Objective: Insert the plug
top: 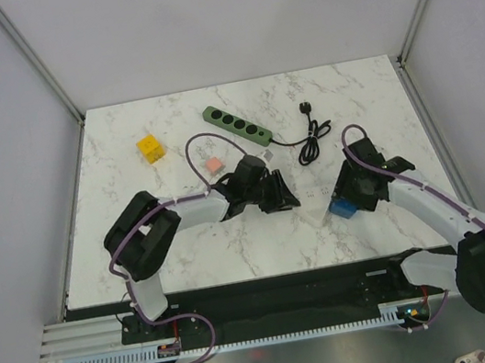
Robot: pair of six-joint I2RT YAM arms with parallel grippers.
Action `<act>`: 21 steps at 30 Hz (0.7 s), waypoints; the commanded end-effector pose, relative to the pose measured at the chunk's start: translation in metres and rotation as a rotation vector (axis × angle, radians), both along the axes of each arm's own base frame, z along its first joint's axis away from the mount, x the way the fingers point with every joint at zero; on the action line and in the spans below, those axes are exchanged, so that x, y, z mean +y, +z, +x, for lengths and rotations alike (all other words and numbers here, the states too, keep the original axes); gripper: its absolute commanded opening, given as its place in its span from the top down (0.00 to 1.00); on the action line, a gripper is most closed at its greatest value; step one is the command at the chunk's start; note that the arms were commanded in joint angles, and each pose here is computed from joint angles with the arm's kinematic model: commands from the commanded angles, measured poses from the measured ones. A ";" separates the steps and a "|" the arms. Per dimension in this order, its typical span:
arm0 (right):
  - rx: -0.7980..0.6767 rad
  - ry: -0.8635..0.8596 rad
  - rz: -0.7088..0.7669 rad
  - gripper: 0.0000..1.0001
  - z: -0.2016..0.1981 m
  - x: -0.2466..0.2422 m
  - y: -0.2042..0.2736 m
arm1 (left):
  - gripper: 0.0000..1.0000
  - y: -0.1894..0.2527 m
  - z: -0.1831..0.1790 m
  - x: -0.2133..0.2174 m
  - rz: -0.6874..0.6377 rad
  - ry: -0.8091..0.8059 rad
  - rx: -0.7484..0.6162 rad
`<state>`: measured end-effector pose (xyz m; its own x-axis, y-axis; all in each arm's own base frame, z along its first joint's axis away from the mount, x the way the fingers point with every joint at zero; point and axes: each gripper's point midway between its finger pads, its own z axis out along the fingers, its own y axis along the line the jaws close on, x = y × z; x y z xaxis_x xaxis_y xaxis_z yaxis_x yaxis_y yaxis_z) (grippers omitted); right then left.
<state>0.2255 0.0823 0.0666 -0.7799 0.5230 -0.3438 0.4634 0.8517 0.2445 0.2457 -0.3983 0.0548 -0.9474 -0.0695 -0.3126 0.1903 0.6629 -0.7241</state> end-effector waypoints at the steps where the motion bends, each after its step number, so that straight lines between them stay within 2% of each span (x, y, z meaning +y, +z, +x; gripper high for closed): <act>1: -0.059 0.037 -0.012 1.00 0.025 0.005 0.006 | 0.54 0.012 0.011 0.007 0.044 -0.016 -0.065; 3: -0.020 0.037 -0.144 1.00 0.028 -0.017 0.011 | 0.47 0.013 0.010 0.014 0.071 -0.004 -0.058; 5: -0.003 0.115 -0.249 1.00 0.033 -0.033 0.024 | 0.42 0.024 0.011 0.020 0.080 0.000 -0.076; 7: 0.029 0.178 -0.311 1.00 0.036 -0.039 0.031 | 0.40 0.031 0.011 0.030 0.111 0.010 -0.087; 8: 0.023 0.243 -0.328 1.00 0.042 -0.038 0.045 | 0.39 0.049 0.012 0.034 0.097 0.007 -0.129; 11: -0.001 0.413 -0.225 1.00 0.054 -0.010 0.059 | 0.36 0.071 0.011 0.052 0.116 0.013 -0.185; 12: 0.001 0.453 -0.169 1.00 0.055 0.001 0.059 | 0.33 0.090 0.011 0.061 0.096 0.021 -0.225; 15: -0.010 0.515 -0.142 1.00 0.060 0.010 0.065 | 0.26 0.116 0.006 0.085 0.089 0.012 -0.299; 16: -0.017 0.535 -0.111 1.00 0.061 0.017 0.068 | 0.23 0.117 0.003 0.093 0.100 0.004 -0.303; 19: 0.002 0.560 -0.102 1.00 0.061 0.019 0.062 | 0.01 0.132 -0.001 0.115 0.122 -0.013 -0.386; 21: 0.032 0.600 -0.088 1.00 0.059 0.023 0.053 | 0.00 0.129 -0.001 0.131 0.174 -0.003 -0.410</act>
<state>0.2853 0.0957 0.1185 -0.9318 0.0389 -0.3608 -0.0069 0.9921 0.1249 0.2535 -0.2950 0.2089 -0.7602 -0.0989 -0.6421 0.4066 0.6985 -0.5889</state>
